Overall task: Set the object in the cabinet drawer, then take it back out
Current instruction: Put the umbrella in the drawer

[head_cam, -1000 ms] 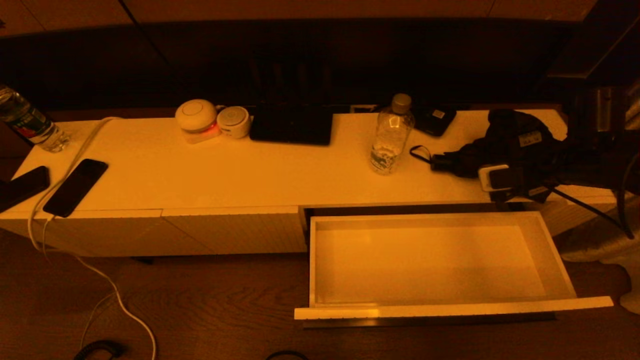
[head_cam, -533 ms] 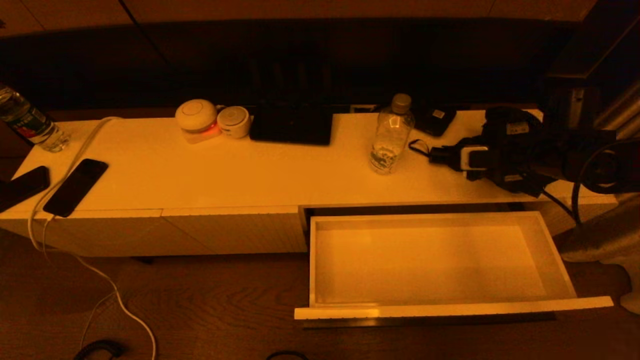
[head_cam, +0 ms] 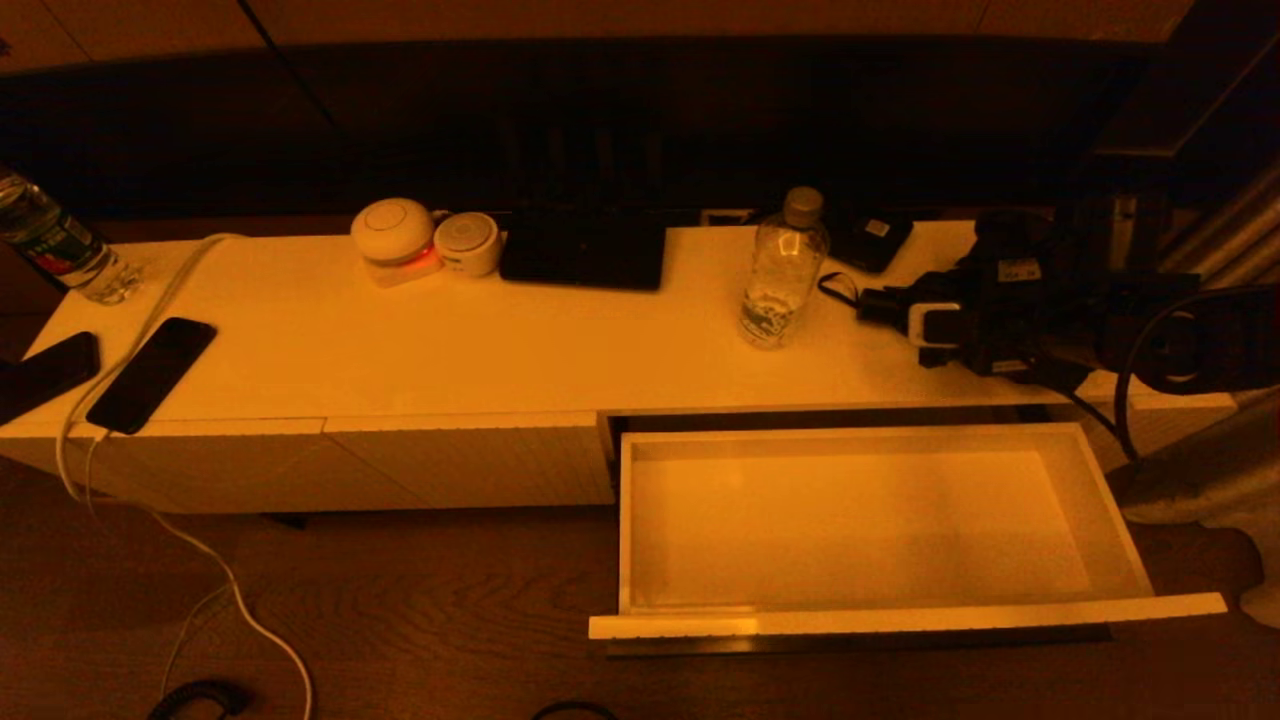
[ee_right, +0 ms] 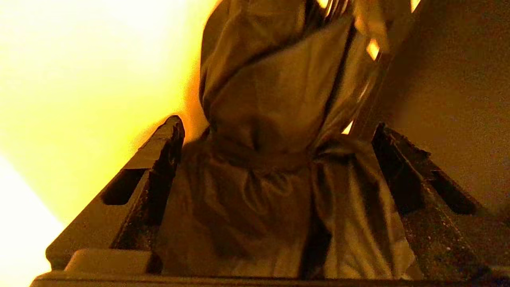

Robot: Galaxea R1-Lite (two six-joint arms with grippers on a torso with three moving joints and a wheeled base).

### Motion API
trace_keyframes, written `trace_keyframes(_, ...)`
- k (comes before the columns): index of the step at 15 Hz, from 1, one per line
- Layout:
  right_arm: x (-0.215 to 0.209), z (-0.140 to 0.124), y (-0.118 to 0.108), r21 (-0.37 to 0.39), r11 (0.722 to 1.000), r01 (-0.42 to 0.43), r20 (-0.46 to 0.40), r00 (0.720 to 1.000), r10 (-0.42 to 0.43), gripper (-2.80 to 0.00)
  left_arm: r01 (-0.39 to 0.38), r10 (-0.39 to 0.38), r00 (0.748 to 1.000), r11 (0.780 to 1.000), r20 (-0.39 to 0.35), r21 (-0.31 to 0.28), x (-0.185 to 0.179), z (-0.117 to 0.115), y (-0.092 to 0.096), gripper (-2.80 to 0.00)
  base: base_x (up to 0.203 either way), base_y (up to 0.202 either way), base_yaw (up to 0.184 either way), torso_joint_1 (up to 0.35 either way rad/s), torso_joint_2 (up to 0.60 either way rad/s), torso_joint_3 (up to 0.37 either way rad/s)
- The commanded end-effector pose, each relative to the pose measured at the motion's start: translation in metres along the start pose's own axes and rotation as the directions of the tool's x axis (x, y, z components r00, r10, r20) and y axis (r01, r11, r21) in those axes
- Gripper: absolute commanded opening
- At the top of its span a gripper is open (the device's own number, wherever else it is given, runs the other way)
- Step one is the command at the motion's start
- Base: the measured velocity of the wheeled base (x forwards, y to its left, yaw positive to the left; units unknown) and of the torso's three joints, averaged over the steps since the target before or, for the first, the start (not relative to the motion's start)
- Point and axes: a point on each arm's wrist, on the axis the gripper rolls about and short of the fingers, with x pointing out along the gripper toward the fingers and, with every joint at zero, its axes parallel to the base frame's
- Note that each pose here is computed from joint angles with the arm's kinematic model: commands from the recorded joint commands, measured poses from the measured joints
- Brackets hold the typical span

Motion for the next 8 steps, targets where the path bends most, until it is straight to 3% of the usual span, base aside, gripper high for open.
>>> trace_keyframes(1, 0.0014, -0.0003, 0.0003, -0.007, 1.000, 0.001, -0.015, 1.000, -0.001, 0.00, 0.000, 0.000, 1.000, 1.000, 0.000, 0.000, 0.0000, 0.0000, 0.0000, -2.80, 0.000, 0.000, 0.000, 0.000, 0.00, 0.000)
trace_keyframes(4, -0.0011, 0.0016, -0.0044, 0.003, 1.000, 0.016, -0.056, 0.998, -0.016, 0.00, 0.000, 0.000, 1.000, 1.000, 0.000, 0.000, 0.0000, 0.0000, 0.0000, -2.80, 0.000, 0.000, 0.000, 0.000, 0.00, 0.000)
trace_keyframes(5, -0.0011, 0.0014, -0.0044, 0.003, 1.000, 0.017, -0.064, 0.998, -0.016, -2.80, 0.000, 0.000, 1.000, 1.000, 0.000, 0.000, 0.0000, 0.0000, 0.0000, -2.80, 0.000, 0.000, 0.000, 0.000, 0.00, 0.000)
trace_keyframes(8, 0.0023, 0.0018, 0.0010, 0.026, 1.000, -0.002, -0.081, 0.997, 0.004, -2.80, 0.000, 0.000, 1.000, 1.000, 0.000, 0.000, 0.0000, 0.0000, 0.0000, -2.80, 0.000, 0.000, 0.000, 0.000, 0.00, 0.000)
